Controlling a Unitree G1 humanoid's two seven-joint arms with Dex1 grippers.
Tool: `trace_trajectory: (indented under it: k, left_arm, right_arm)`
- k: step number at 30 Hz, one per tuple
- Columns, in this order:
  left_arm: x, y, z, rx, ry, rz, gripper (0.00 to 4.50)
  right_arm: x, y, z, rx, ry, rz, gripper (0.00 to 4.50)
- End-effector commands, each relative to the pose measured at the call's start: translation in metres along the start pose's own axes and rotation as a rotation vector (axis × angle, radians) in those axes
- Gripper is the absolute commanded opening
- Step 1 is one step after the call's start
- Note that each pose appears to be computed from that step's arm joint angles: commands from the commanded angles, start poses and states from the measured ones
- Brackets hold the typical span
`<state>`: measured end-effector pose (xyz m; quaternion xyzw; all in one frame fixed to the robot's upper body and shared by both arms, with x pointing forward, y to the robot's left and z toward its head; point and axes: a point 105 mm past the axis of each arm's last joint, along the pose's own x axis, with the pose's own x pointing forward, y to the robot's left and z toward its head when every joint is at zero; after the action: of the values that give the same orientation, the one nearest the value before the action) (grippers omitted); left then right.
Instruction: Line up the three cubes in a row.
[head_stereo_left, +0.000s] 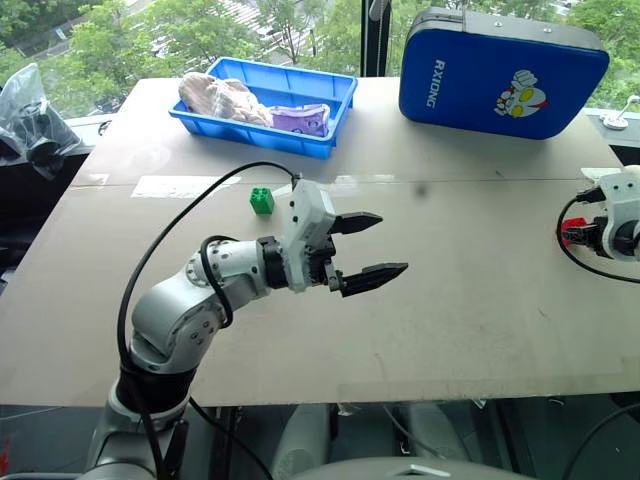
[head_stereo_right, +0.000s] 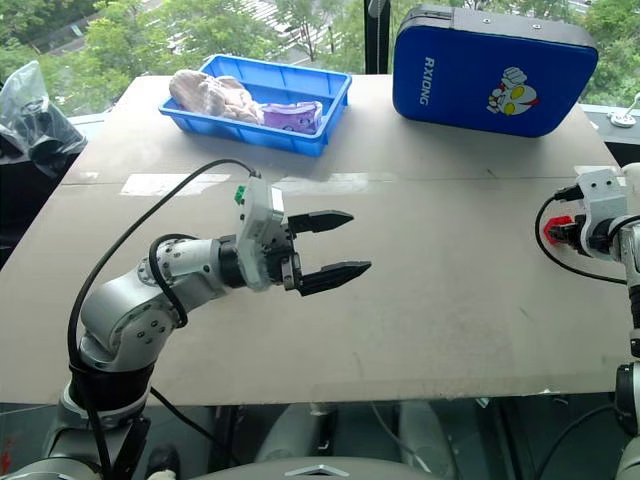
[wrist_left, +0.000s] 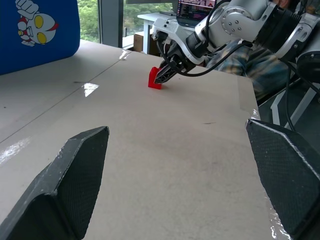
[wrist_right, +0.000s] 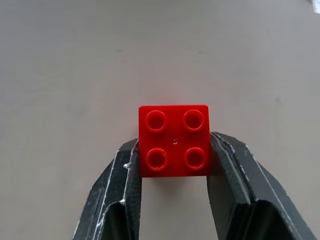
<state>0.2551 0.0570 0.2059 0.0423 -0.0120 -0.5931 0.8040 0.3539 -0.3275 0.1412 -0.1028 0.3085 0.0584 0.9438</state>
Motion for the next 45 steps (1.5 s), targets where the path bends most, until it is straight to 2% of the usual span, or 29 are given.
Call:
trace_trajectory:
  k: [1, 3, 6, 13, 18, 25, 35, 45]
  left_arm:
    - [-0.01, -0.004, 0.008, 0.021, -0.008, 0.017, 4.5]
    - [-0.018, -0.005, 0.004, 0.013, 0.011, 0.031, 4.5]
    - [-0.034, -0.005, -0.003, -0.011, 0.039, 0.058, 4.5]
    - [-0.064, -0.019, -0.021, -0.035, 0.124, 0.035, 4.5]
    - [-0.081, -0.022, -0.029, -0.035, 0.153, 0.044, 4.5]
    - [-0.096, -0.024, -0.039, -0.032, 0.177, 0.076, 4.5]
    - [-0.104, -0.029, -0.048, -0.033, 0.19, 0.078, 4.5]
    - [-0.106, -0.028, -0.047, -0.031, 0.165, 0.074, 4.5]
  right_arm:
    - [-0.031, 0.061, 0.046, -0.214, -0.228, 0.309, 1.29]
    - [-0.044, 0.095, 0.052, -0.361, -0.289, 0.449, 1.29]
    - [-0.054, 0.137, 0.049, -0.517, -0.298, 0.626, 1.29]
    - [-0.035, 0.174, 0.039, -0.853, -0.219, 0.759, 1.29]
    - [-0.018, 0.185, 0.042, -0.947, -0.198, 0.803, 1.29]
    - [-0.011, 0.196, 0.045, -1.004, -0.182, 0.85, 1.29]
    - [-0.008, 0.202, 0.046, -1.013, -0.15, 0.876, 1.29]
    - [-0.008, 0.211, 0.047, -1.018, -0.15, 0.908, 1.29]
